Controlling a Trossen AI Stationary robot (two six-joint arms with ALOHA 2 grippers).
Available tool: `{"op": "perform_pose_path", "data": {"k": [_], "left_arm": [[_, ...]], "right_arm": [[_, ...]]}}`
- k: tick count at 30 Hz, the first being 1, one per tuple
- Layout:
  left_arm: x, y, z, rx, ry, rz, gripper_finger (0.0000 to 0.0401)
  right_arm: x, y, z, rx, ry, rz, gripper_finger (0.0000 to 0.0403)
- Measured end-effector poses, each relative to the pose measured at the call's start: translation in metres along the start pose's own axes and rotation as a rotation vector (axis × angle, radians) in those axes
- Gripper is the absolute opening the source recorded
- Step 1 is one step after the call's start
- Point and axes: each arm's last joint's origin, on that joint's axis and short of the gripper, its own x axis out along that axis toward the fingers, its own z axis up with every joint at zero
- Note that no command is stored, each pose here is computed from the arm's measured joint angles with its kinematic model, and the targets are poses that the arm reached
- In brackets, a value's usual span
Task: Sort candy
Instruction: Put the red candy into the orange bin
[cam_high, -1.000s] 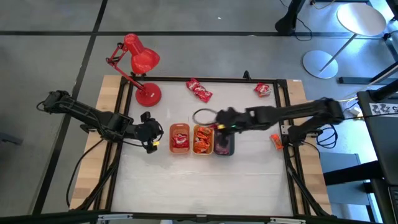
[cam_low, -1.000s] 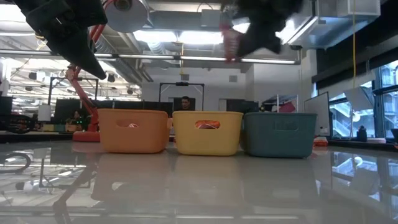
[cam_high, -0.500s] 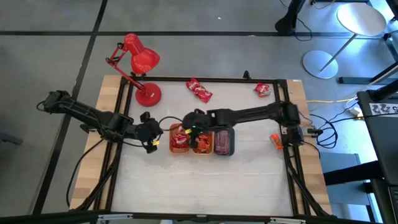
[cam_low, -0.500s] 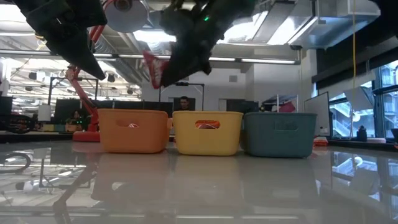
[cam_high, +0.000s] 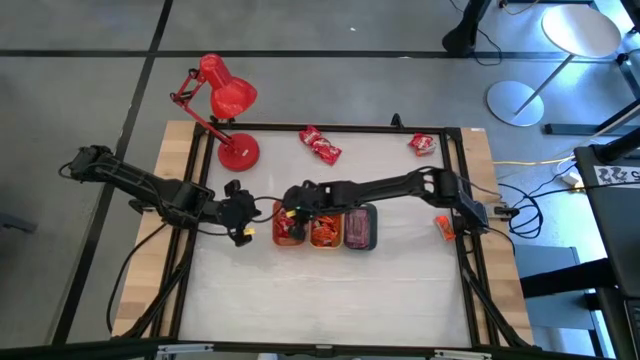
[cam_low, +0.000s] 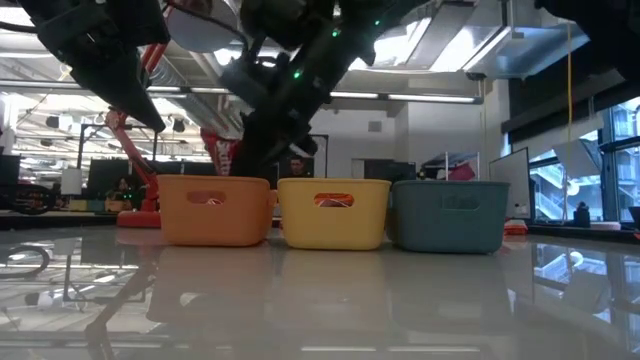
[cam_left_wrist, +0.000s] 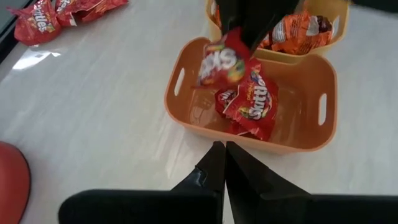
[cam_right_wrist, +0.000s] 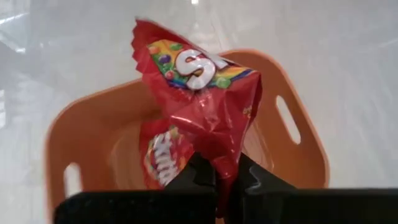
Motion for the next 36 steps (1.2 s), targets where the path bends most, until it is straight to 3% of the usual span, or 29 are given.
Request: {"op": "perform_pose_path", "data": {"k": [9,20,24,31,36], "left_arm": [[0.0,0.0,0.0,-0.026,0.0,0.0,0.0004],[0.0,0.0,0.0,-0.021,-0.001,-0.001,0.0004],[0.0,0.0,0.0,-0.02,-0.001,-0.001,0.0004],[0.0,0.0,0.0,-0.018,0.001,0.0,0.0004],[0.0,0.001,-0.002,-0.01,0.019,0.009,0.0004]], "right_arm": [[0.018,-0.016,-0.004,0.12,0.009,-0.046,0.0011],[0.018,-0.017,-0.006,0.136,0.021,-0.081,0.0129],[0.011,-0.013,0.0,0.13,0.035,-0.064,0.0153],[-0.036,0.012,0.022,0.035,0.061,-0.111,0.014],[-0.073,0.033,0.023,-0.067,0.044,0.047,0.0075]]}}
